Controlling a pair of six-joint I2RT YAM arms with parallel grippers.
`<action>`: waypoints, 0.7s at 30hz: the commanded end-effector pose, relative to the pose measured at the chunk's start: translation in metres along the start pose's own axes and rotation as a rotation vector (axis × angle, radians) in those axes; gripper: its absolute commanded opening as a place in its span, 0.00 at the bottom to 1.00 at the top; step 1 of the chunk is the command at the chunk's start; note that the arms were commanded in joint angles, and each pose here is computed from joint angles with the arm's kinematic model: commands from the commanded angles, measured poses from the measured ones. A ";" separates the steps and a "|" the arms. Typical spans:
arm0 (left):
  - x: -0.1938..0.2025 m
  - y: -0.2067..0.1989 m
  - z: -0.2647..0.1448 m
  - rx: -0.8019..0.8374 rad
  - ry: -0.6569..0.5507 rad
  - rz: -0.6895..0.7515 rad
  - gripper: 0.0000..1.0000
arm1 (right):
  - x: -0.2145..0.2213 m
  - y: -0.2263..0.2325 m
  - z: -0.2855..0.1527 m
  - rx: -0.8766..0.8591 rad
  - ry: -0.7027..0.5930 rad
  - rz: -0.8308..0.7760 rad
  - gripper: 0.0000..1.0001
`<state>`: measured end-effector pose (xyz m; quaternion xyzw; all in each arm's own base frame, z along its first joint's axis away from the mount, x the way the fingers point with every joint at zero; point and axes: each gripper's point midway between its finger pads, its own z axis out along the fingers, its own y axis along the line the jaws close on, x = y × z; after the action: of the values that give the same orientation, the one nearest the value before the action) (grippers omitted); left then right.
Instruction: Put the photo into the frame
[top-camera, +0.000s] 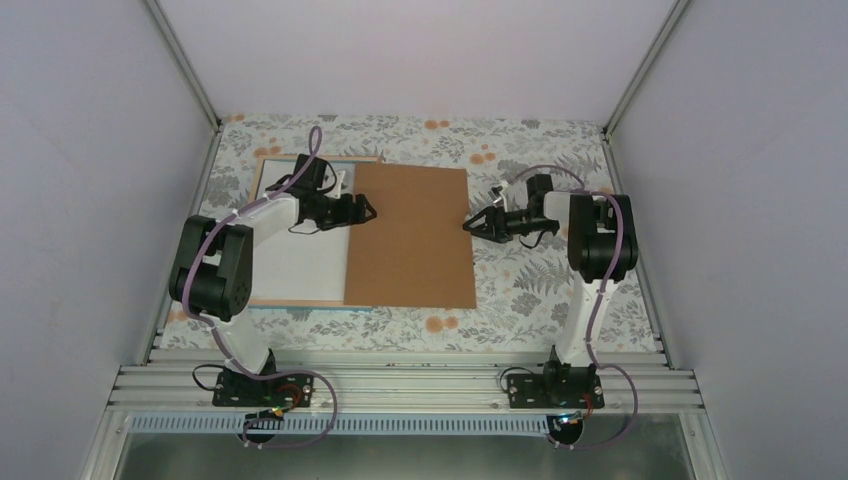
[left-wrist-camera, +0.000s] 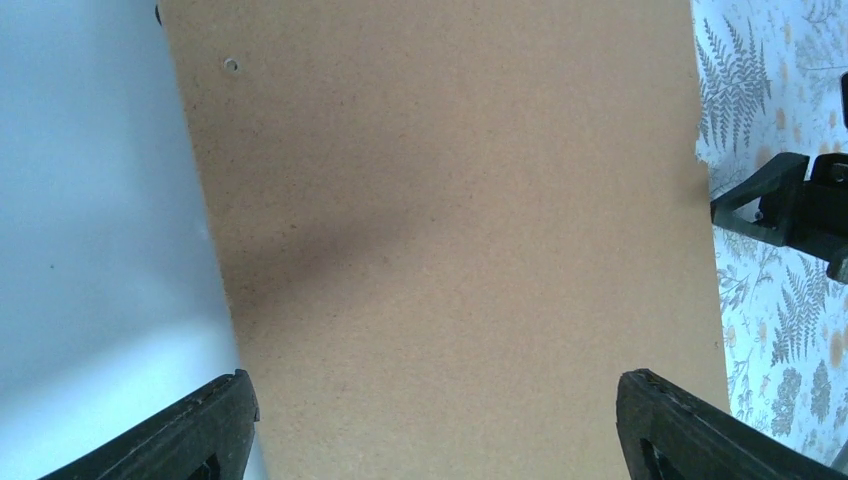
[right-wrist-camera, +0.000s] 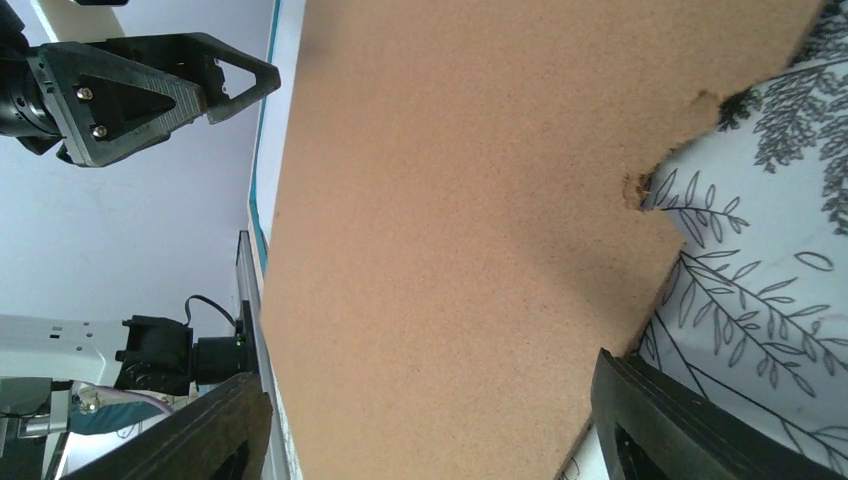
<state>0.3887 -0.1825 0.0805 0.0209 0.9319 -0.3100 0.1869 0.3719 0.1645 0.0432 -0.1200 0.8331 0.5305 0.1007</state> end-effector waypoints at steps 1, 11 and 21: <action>0.000 0.002 -0.005 0.005 -0.003 0.017 0.89 | 0.046 -0.046 0.014 0.154 0.113 0.164 0.81; 0.003 0.020 0.006 -0.007 0.024 -0.043 0.88 | 0.045 -0.048 0.013 0.168 0.115 0.161 0.79; 0.005 0.013 0.020 0.069 0.067 -0.072 0.80 | 0.045 -0.049 0.014 0.165 0.118 0.162 0.79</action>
<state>0.3865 -0.1730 0.0476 -0.0036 0.9386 -0.3139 0.1433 0.3712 0.1658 0.0420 -0.1162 0.8329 0.5321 0.0979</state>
